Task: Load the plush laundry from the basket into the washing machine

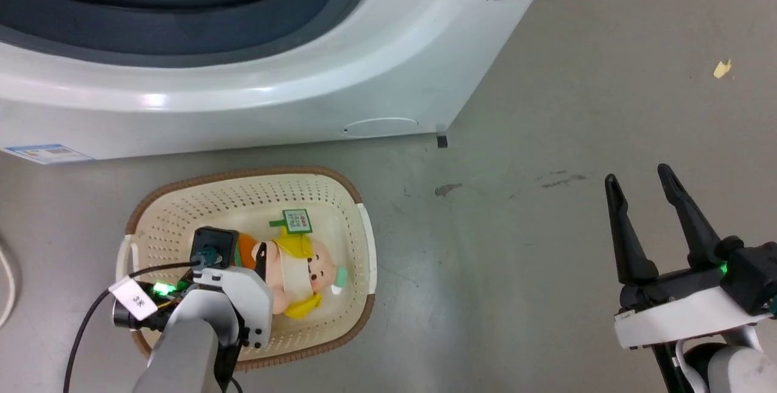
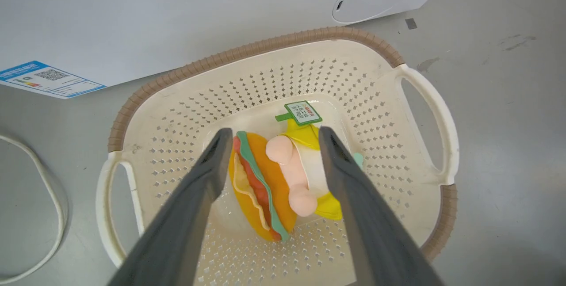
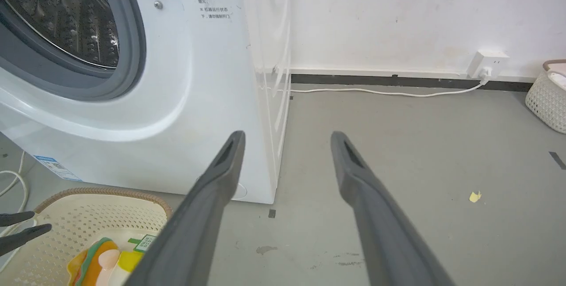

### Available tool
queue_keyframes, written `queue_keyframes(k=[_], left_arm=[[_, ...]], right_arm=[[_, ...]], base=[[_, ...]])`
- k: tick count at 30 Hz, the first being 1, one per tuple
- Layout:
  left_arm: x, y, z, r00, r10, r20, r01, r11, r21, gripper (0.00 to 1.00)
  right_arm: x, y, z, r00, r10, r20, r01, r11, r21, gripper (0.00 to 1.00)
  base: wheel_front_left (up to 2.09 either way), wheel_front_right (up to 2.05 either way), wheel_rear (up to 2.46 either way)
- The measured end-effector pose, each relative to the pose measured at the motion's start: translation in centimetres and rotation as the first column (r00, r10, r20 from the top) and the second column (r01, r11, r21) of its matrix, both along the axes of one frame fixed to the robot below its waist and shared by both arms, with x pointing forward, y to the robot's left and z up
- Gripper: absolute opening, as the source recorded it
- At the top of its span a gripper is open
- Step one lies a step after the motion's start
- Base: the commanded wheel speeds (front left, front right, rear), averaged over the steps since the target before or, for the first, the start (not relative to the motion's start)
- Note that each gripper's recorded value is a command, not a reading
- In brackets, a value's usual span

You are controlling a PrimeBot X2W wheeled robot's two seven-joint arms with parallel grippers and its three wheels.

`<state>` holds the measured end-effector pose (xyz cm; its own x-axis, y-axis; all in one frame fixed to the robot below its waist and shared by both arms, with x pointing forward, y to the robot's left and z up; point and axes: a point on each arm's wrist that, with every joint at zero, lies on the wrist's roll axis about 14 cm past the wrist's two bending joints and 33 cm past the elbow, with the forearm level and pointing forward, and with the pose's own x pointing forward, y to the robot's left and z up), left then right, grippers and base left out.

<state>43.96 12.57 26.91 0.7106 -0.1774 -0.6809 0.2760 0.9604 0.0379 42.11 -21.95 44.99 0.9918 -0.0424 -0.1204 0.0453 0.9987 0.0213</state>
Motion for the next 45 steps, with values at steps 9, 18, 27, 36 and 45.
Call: queue_keyframes(k=[9,18,27,36,45], left_arm=[[0.3,0.3,-4.2,0.991,-0.046,-0.124,0.052,0.997,0.051,1.0],[0.1,0.6,-8.6,0.966,-0.079,-0.246,0.102,0.992,0.08,1.0],[-0.8,0.4,-12.8,0.918,-0.128,-0.375,0.178,0.979,0.101,1.0],[-1.3,1.3,-16.5,0.879,-0.129,-0.46,0.215,0.967,0.138,1.0],[-1.5,1.4,-20.1,0.848,-0.149,-0.508,0.257,0.955,0.149,0.0]], right_arm=[[0.9,-1.0,-1.5,0.999,-0.03,-0.016,0.03,0.999,0.012,1.0],[1.6,-1.9,-3.4,0.998,-0.056,-0.042,0.056,0.998,0.01,1.0],[1.9,-2.9,-5.5,0.994,-0.081,-0.075,0.081,0.997,-0.003,1.0],[1.9,-3.4,-7.7,0.988,-0.097,-0.116,0.096,0.995,-0.011,1.0],[1.9,-4.2,-10.3,0.98,-0.118,-0.158,0.116,0.993,-0.019,1.0]], base=[[0.0,0.0,0.0],[0.0,0.0,0.0],[0.0,0.0,0.0],[0.0,0.0,0.0],[0.0,0.0,0.0]])
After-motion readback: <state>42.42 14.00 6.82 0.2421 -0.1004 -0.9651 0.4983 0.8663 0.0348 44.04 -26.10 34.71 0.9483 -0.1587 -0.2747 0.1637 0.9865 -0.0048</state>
